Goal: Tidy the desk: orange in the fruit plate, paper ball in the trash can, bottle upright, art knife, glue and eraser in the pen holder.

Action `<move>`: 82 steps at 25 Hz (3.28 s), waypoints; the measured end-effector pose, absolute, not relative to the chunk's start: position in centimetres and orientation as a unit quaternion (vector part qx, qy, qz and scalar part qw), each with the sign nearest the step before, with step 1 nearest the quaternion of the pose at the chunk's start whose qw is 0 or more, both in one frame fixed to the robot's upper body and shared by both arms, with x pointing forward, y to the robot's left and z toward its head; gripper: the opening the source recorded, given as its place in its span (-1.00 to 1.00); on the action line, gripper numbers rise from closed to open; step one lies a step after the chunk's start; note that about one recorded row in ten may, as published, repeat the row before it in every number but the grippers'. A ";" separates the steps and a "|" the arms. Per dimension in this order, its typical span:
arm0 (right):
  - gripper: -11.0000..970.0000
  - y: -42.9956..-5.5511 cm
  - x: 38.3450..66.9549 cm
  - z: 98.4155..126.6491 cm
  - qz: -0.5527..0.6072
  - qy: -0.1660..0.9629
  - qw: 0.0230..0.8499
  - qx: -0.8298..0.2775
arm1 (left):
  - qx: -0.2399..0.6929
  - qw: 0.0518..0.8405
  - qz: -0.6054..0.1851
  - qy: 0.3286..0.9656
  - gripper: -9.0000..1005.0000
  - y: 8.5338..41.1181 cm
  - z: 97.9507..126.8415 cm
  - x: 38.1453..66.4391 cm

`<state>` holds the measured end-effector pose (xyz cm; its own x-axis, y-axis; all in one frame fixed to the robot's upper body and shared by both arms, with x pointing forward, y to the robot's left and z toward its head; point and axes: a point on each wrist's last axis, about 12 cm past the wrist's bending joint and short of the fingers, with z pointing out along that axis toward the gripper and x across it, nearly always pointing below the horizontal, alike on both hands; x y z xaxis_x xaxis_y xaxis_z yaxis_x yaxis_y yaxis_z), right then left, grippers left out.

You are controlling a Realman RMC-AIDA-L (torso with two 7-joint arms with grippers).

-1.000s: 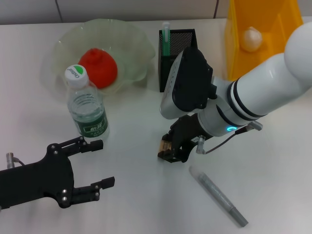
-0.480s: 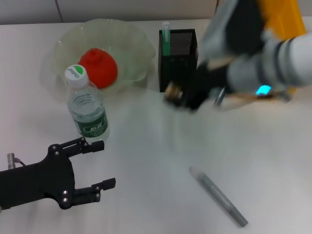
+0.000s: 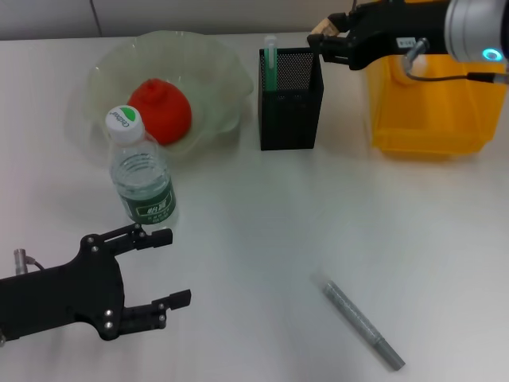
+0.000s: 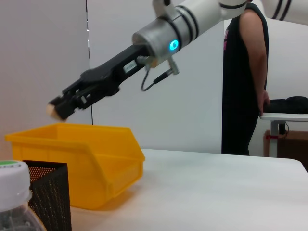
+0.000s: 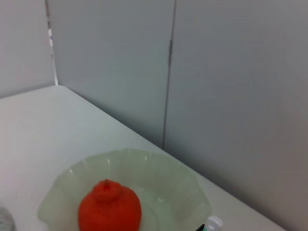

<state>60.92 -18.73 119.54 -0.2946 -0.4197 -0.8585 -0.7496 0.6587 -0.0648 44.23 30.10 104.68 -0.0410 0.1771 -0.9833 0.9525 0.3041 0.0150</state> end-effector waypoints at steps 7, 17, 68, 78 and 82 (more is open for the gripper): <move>-0.17 -17.5 63.3 117.6 0.188 0.801 0.424 -0.379 | 0.458 0.522 -0.372 0.615 0.56 30.0 104.8 44.5; 0.21 -18.1 62.4 118.9 0.187 0.821 0.390 -0.372 | 0.460 0.524 -0.373 0.612 0.56 30.0 105.0 44.6; 0.30 -11.9 51.9 113.4 0.082 0.875 0.058 -0.473 | 0.465 0.523 -0.372 0.610 0.56 30.2 105.3 44.9; -0.23 -11.9 52.0 113.1 0.087 0.885 0.064 -0.453 | 0.464 0.523 -0.373 0.609 0.56 30.2 105.3 44.9; -0.34 -11.9 52.0 113.3 0.097 0.887 0.066 -0.446 | 0.464 0.523 -0.374 0.609 0.56 30.2 105.3 44.9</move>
<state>51.97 -11.89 113.28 -0.5928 -0.7790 -0.2043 -0.8048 0.5828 0.1124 44.86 30.17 105.32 -0.0212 0.1750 -0.9843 0.9566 0.2896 0.0309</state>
